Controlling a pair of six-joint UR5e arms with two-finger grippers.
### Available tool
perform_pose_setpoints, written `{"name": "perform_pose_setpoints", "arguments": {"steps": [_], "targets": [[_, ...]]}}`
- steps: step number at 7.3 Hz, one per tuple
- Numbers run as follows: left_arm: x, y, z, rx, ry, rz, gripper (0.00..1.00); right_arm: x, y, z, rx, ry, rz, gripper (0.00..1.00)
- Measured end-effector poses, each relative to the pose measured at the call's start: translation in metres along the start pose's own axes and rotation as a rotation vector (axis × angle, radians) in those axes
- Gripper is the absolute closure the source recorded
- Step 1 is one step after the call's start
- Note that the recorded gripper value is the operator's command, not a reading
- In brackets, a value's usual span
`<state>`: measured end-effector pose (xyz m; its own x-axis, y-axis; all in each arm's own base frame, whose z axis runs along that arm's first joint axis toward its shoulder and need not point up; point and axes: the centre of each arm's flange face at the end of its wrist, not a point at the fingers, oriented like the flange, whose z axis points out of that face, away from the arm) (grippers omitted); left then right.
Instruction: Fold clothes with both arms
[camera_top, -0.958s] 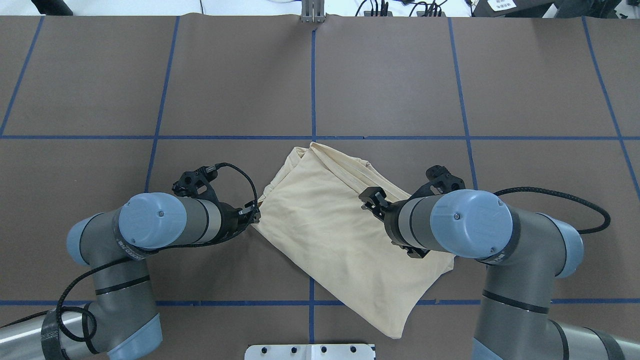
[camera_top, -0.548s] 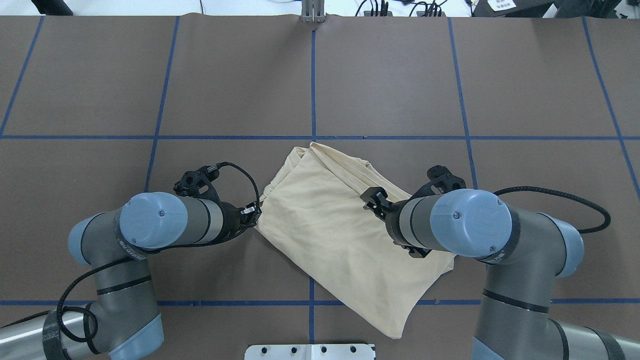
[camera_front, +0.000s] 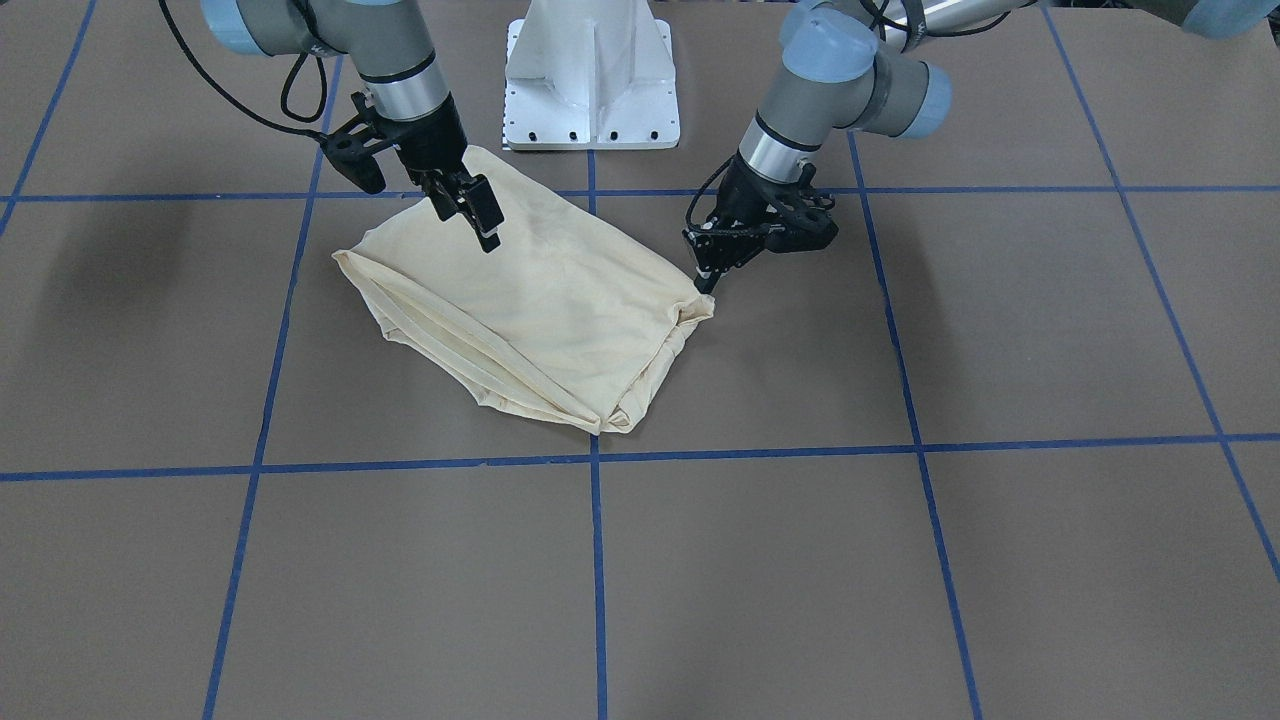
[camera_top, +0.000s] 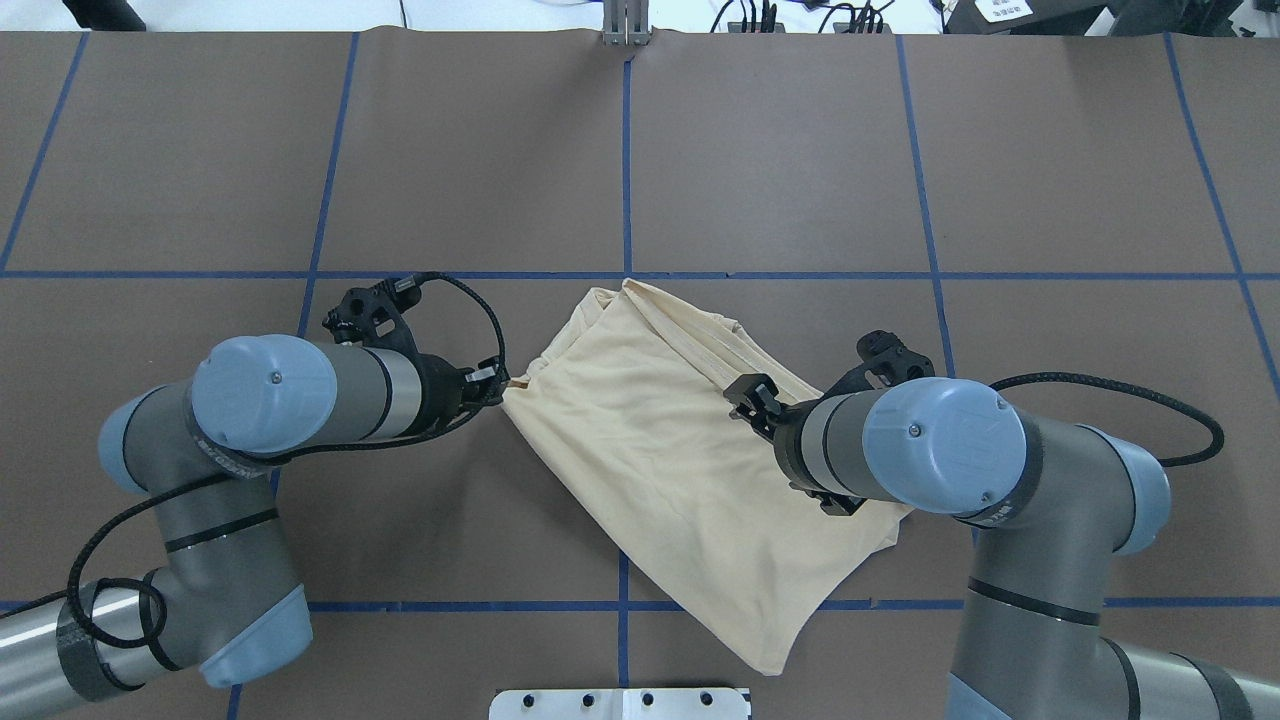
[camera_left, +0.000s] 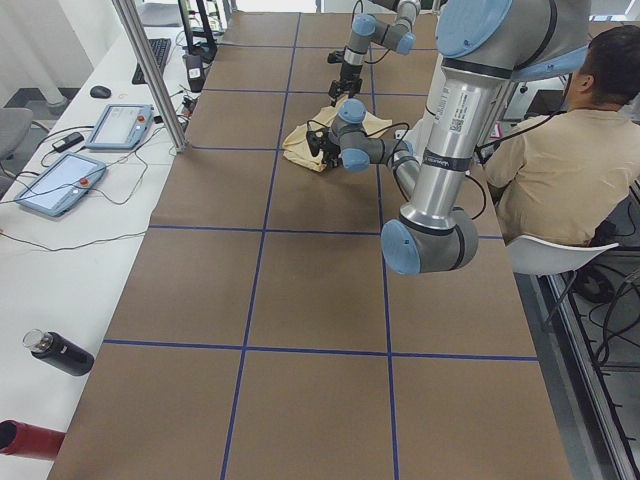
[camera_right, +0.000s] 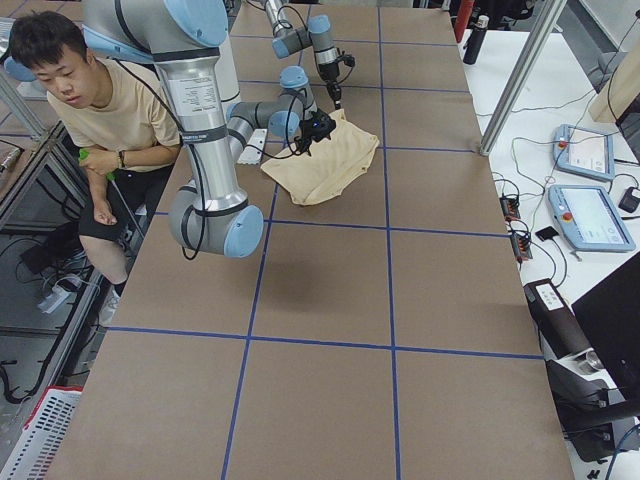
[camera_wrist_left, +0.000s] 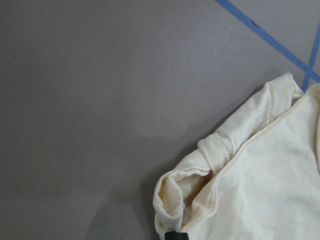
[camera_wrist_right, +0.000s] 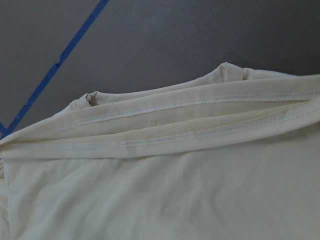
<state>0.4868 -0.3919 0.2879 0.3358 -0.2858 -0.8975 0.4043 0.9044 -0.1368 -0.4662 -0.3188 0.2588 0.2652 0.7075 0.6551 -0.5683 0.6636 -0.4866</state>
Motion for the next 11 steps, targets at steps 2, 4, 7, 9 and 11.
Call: {"name": "perform_pose_setpoints", "arguments": {"steps": [2, 4, 7, 9, 11], "targets": [[0.009, -0.069, 0.028, 0.090, -0.022, 0.046, 1.00, 0.000, -0.002, 0.000, 0.003, -0.001, 0.000, 0.00], [0.022, -0.142, 0.056, 0.172, -0.009, 0.100, 1.00, -0.004, -0.010, -0.002, 0.015, -0.010, 0.007, 0.00], [0.048, -0.199, 0.085, 0.228, 0.014, 0.144, 0.44, -0.010, -0.012, -0.003, 0.022, -0.026, 0.014, 0.00], [0.056, -0.210, 0.077, 0.232, 0.033, 0.146, 0.43, -0.018, 0.004, 0.007, 0.036, -0.045, 0.008, 0.00], [0.058, -0.213, 0.058, 0.195, 0.059, 0.146, 0.43, -0.011, 0.032, 0.024, 0.035, -0.037, 0.082, 0.03]]}}
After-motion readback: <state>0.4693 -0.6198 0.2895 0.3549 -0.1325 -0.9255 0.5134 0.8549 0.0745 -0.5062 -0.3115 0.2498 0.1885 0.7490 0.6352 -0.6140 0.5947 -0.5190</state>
